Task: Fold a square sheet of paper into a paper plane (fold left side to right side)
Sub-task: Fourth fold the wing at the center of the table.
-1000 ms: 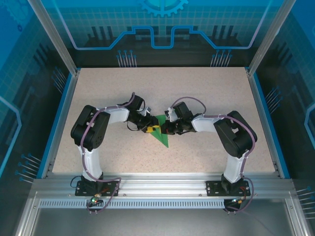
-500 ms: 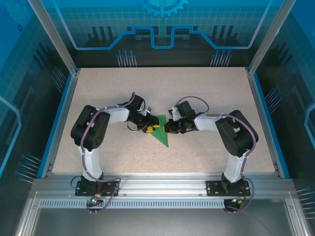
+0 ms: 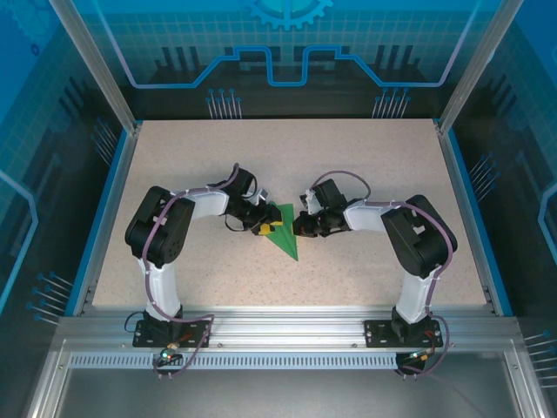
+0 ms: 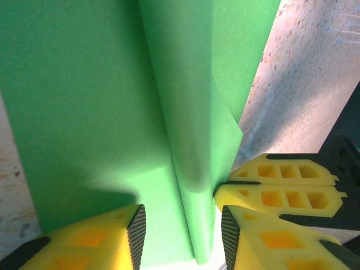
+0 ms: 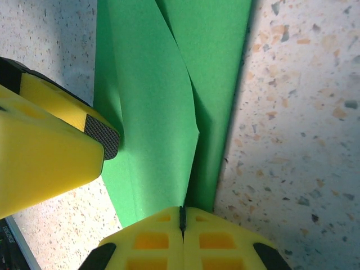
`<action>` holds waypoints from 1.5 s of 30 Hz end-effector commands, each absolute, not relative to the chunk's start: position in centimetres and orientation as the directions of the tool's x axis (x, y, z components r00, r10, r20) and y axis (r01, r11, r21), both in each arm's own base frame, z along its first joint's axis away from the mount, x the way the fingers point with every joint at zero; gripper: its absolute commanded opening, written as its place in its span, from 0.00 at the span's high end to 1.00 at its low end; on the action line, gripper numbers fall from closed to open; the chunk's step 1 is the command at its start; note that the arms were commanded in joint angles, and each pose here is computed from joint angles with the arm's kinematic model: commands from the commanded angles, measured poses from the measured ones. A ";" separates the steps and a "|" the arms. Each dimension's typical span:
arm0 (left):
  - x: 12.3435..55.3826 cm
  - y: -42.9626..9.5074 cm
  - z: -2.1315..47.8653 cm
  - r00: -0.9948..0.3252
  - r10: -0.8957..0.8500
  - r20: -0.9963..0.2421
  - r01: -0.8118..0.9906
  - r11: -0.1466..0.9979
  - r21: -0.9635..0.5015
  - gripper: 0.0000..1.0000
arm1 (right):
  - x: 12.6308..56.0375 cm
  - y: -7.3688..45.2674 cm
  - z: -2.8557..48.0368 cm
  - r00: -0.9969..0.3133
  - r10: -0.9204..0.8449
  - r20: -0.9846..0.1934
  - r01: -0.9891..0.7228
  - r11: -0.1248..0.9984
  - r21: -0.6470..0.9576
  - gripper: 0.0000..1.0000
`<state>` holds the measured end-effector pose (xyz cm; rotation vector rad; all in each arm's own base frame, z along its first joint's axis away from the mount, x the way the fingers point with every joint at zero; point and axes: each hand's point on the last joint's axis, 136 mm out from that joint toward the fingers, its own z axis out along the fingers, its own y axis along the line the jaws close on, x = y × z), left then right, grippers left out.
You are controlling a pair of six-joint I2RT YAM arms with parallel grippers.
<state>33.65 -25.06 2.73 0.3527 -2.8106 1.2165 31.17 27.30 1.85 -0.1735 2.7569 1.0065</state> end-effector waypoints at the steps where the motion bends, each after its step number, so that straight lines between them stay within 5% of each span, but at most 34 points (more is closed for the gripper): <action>1: 32.9 -24.3 1.6 -0.967 -0.196 0.161 -0.253 0.705 -0.663 0.57 | 31.1 26.1 2.1 -0.971 -0.034 -0.237 -0.174 0.779 0.602 1.00; 36: 34.1 -24.8 7.2 -0.985 -0.168 0.047 -0.150 0.681 -0.717 0.48 | 29.5 25.8 -1.0 -0.987 -0.068 -0.145 -0.137 0.823 0.552 1.00; 45: 34.5 -27.6 8.5 -0.993 -0.105 0.047 -0.104 0.652 -0.751 0.62 | 29.5 26.0 -0.9 -0.987 -0.072 -0.146 -0.141 0.823 0.551 1.00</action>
